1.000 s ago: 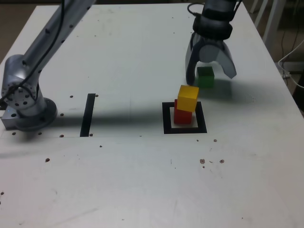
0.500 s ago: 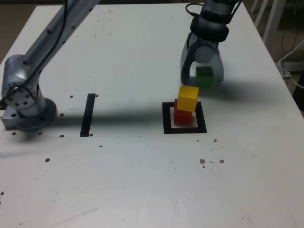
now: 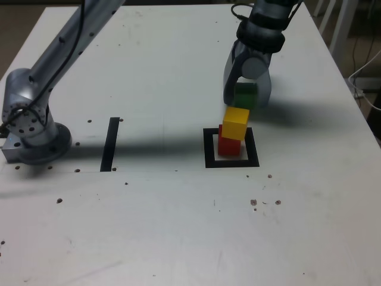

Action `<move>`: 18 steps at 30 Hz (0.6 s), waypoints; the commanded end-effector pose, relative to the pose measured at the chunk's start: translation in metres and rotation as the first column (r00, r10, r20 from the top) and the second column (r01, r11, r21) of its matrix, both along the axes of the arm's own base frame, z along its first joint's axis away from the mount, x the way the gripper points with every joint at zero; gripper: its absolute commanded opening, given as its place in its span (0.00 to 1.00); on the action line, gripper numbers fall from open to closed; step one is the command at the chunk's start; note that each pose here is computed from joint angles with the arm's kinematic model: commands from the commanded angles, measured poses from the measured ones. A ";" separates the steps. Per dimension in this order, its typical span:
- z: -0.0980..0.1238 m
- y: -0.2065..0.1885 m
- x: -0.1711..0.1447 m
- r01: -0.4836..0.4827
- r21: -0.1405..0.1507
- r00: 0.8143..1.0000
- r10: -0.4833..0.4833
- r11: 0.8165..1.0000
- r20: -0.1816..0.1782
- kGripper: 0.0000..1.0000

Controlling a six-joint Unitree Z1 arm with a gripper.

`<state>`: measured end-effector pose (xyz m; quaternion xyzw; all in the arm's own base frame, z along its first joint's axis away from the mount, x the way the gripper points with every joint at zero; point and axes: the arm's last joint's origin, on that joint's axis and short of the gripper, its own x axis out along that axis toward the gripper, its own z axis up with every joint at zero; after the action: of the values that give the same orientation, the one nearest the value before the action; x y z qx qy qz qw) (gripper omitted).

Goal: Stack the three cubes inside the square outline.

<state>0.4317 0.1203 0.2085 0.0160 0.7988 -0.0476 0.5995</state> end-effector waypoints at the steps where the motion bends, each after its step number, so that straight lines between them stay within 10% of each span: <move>1: 0.005 -0.003 -0.002 0.010 0.012 1.000 -0.010 1.000 -0.003 0.29; 18: 0.079 -0.040 -0.029 0.090 0.099 0.993 -0.097 0.991 0.066 0.29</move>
<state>0.4107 0.0871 0.2736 0.0808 0.7793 -0.0345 0.6204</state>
